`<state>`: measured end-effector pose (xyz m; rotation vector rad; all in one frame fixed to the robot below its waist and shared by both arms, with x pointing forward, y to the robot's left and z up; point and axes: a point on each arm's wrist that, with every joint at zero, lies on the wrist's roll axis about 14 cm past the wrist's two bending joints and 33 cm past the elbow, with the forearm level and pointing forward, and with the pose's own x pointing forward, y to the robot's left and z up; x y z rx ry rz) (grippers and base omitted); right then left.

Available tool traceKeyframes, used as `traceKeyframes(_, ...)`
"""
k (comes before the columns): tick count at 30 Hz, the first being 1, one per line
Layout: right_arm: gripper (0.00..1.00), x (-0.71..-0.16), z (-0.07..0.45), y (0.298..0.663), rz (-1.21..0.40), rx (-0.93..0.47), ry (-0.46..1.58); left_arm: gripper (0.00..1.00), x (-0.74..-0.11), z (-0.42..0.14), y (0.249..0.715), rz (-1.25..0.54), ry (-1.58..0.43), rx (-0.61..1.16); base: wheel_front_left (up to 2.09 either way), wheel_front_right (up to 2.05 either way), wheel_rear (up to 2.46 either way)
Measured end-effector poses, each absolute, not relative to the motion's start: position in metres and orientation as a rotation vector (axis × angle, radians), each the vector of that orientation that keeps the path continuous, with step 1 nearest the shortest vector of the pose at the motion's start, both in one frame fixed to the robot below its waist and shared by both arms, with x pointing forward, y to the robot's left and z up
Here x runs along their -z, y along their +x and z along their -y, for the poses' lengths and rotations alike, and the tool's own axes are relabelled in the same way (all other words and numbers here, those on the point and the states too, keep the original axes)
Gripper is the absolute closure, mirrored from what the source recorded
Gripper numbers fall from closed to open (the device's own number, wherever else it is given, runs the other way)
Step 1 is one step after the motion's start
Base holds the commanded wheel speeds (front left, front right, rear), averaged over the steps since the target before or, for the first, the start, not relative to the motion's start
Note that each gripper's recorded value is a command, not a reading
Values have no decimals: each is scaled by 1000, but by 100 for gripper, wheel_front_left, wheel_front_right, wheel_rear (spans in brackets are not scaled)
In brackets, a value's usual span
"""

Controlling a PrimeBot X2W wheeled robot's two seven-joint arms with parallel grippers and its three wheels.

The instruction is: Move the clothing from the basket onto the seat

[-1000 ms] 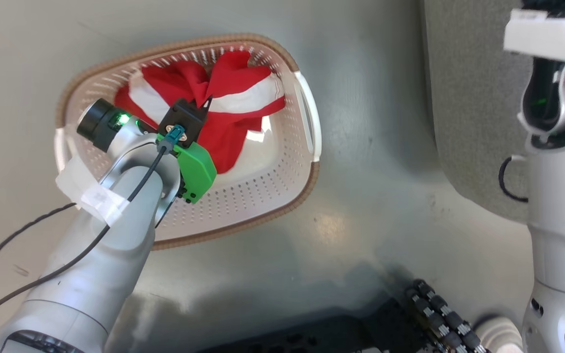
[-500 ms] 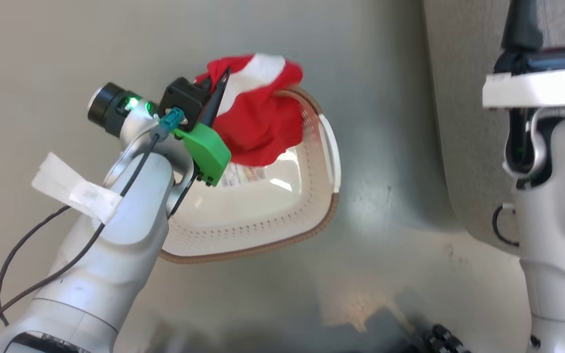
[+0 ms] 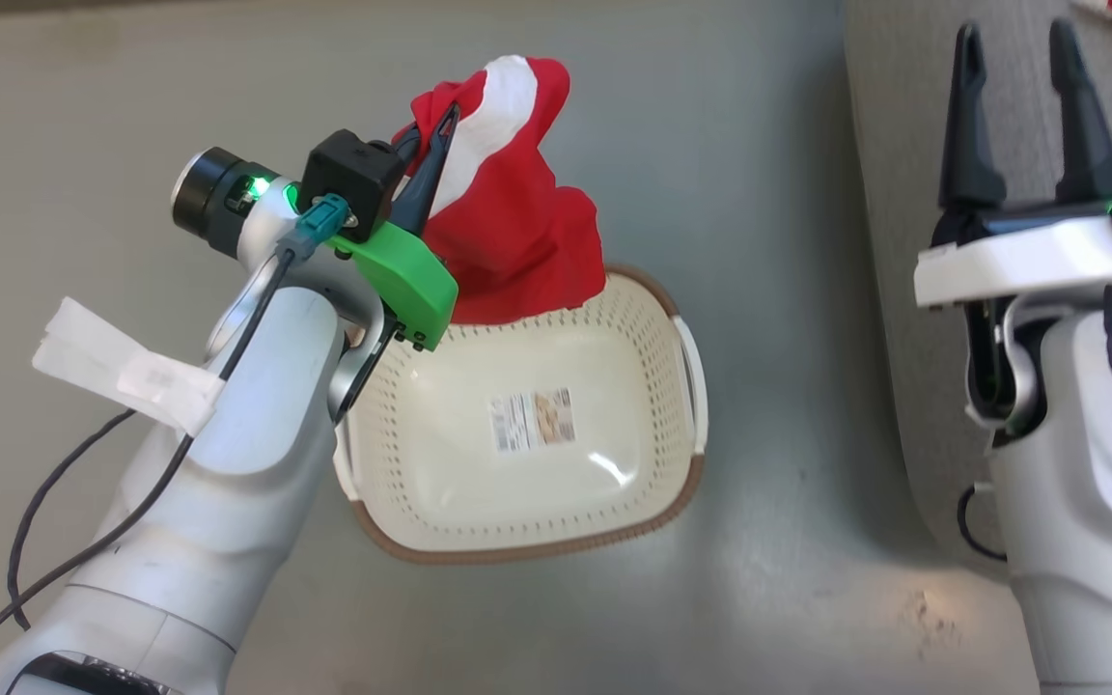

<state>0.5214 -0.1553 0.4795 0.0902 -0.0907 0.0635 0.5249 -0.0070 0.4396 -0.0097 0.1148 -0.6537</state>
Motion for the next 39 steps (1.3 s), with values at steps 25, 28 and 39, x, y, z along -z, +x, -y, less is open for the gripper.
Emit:
traceKeyframes(25, 0, -507, 118, 437, 63, -184, 90, 100, -593, -2, 467, 123, 55, 645, 0, 0, 0)
traceKeyframes(28, 0, -510, 115, 425, 65, -196, 84, 100, -610, -1, 457, 152, 58, 650, 0, 0, 0)
traceKeyframes(39, 0, -530, 71, 393, 109, -357, 56, 100, -654, 7, 420, 217, 44, 673, 0, 0, 0)
